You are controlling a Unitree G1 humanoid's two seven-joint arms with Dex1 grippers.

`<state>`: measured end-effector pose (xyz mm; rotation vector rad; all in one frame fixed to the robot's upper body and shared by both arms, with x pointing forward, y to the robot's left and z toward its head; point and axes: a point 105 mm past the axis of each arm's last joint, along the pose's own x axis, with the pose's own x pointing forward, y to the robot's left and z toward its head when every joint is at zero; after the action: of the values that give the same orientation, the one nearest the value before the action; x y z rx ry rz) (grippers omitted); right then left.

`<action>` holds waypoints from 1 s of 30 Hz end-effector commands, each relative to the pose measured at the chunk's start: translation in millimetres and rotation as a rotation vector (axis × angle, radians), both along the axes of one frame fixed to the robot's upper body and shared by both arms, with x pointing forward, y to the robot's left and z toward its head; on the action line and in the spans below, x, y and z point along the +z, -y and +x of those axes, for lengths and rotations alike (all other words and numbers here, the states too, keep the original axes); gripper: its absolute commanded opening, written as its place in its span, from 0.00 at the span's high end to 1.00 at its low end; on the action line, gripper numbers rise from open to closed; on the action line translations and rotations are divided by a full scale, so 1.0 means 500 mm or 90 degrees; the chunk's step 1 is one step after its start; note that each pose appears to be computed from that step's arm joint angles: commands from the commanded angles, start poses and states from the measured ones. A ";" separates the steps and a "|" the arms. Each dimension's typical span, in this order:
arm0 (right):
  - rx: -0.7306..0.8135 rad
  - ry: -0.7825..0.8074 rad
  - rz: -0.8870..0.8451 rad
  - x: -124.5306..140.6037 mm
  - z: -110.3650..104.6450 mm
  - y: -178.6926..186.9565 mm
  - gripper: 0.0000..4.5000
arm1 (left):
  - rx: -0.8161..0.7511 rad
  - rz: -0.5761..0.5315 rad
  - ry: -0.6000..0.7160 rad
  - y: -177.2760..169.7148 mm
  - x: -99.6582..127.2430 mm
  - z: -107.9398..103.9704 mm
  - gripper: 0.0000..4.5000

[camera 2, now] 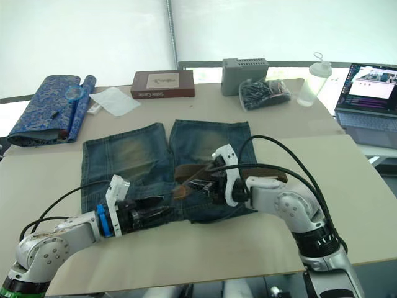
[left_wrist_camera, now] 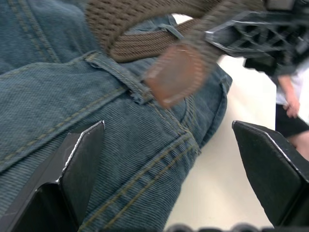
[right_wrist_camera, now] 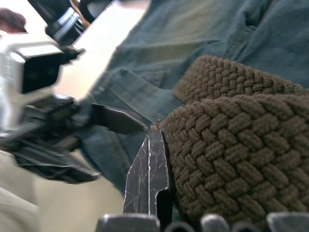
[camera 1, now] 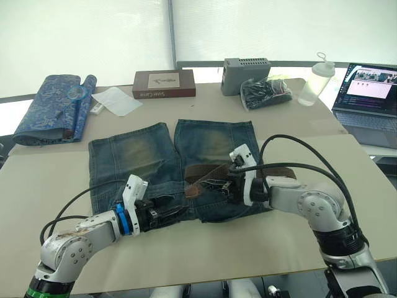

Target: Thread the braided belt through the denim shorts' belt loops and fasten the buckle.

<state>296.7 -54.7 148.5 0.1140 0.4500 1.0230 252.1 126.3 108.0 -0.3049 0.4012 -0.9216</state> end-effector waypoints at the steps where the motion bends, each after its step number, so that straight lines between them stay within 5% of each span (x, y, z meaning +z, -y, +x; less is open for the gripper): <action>1: -0.009 0.032 -0.009 0.013 0.012 0.007 1.00 | -0.014 -0.006 0.025 0.011 0.013 -0.010 0.01; 10: -0.054 0.010 -0.019 -0.008 0.033 0.019 1.00 | -0.022 0.024 0.073 0.008 0.012 -0.014 0.01; 19: -0.057 -0.036 0.015 -0.027 0.036 -0.016 1.00 | -0.051 0.101 0.234 -0.003 0.044 -0.018 0.01; 30: -0.070 -0.126 0.123 -0.015 0.043 -0.038 1.00 | -0.056 0.176 0.275 -0.037 0.024 -0.036 0.01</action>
<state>318.4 -40.6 129.0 0.3959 0.5410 0.9169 235.9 145.5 113.5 0.1202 0.1831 -0.9626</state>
